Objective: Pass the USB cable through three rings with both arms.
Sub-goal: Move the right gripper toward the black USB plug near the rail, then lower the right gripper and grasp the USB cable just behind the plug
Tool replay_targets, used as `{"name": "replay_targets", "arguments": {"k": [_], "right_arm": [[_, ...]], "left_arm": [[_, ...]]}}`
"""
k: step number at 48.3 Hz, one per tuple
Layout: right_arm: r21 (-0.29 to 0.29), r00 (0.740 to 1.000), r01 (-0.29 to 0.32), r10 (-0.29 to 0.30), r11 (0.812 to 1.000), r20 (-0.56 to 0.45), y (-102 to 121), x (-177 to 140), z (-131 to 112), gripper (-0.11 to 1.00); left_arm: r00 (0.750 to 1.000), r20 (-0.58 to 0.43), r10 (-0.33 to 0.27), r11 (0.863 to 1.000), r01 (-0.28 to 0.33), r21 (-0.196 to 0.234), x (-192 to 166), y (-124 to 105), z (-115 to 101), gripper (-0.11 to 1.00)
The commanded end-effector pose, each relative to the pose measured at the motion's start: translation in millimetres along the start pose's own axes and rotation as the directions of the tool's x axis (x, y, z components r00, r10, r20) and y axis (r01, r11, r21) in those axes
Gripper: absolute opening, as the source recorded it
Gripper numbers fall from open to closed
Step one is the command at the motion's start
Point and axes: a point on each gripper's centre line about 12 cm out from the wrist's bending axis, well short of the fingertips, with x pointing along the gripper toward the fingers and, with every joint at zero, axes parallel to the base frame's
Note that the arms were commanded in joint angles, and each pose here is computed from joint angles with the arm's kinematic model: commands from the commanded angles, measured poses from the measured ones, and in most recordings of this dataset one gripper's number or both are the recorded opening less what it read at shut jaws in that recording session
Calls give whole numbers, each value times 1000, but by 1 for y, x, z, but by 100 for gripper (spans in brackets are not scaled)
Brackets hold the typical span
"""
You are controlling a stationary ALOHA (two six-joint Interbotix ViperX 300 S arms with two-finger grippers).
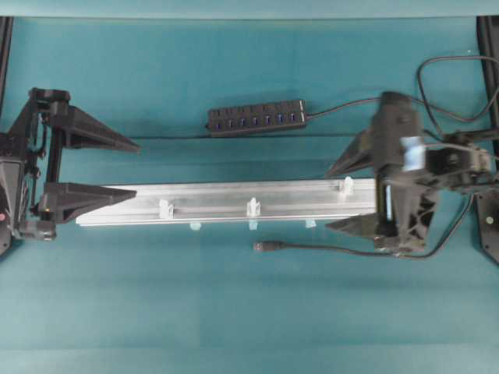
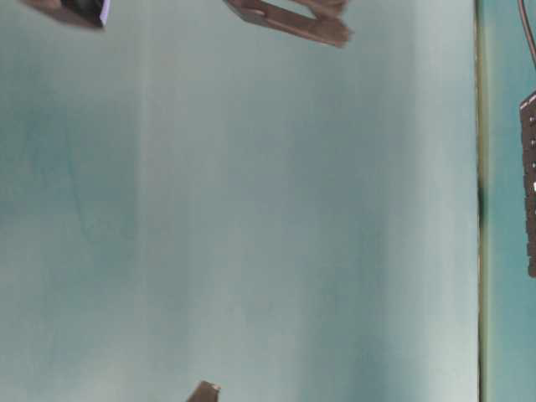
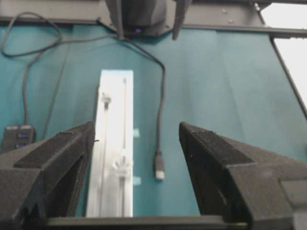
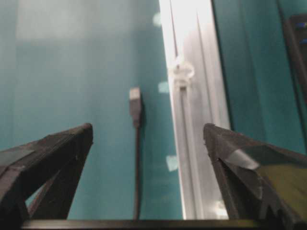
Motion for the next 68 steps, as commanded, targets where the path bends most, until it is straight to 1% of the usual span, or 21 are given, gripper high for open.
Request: {"name": "replay_targets", "arguments": {"k": [1,11,20,25,27,30,38,41,44,47,50,55,58,60,68], "right_arm": [[-12,1000,-5,5,1000,-1,5,1,16,84],[-21,996,6,-8,1000,-86,6,14,22,84],[-25,979,13,-18,1000,-202,9,26,24,84],[-25,968,19,-24,1000,-251,9,35,23,81],[-26,965,19,-25,999,-263,9,38,22,78],[-29,962,18,-25,999,-272,10,44,23,70],[-36,948,15,-26,999,-318,13,61,15,43],[-34,939,15,-25,999,-344,14,68,10,40],[-40,932,12,-26,999,-363,16,75,6,42],[-45,926,9,-25,999,-376,18,81,3,48],[-46,922,9,-26,999,-386,19,86,2,61],[-57,913,7,-29,998,-407,21,93,-3,86],[-59,910,7,-31,998,-414,21,95,-5,95],[-59,909,7,-31,998,-416,21,97,-6,97],[-60,897,9,-34,998,-441,21,108,-16,95]], "left_arm": [[1000,14,-2,1000,2,5,-3,-1,10,77],[999,-32,0,1000,0,6,-6,0,6,77],[1000,-26,2,1000,-1,11,-9,0,7,77],[1000,-20,2,1000,-1,12,-11,0,8,77],[1000,-17,3,1000,-3,12,-12,0,9,77],[1000,-15,1,1000,-1,12,-13,0,9,77],[1000,-17,1,1000,-1,12,-13,0,9,77],[1000,-21,2,1000,-1,12,-12,0,8,77],[1000,-24,3,1000,-3,12,-12,0,8,77],[1000,-26,3,1000,-3,12,-12,0,7,77],[1000,-24,3,1000,-3,12,-13,0,7,77],[1000,-24,3,1000,-3,12,-13,0,7,77],[1000,-28,3,1000,-3,12,-12,0,6,77],[1000,-26,3,1000,-3,12,-12,0,7,77],[1000,-31,3,1000,-3,4,-12,0,5,77]]}}
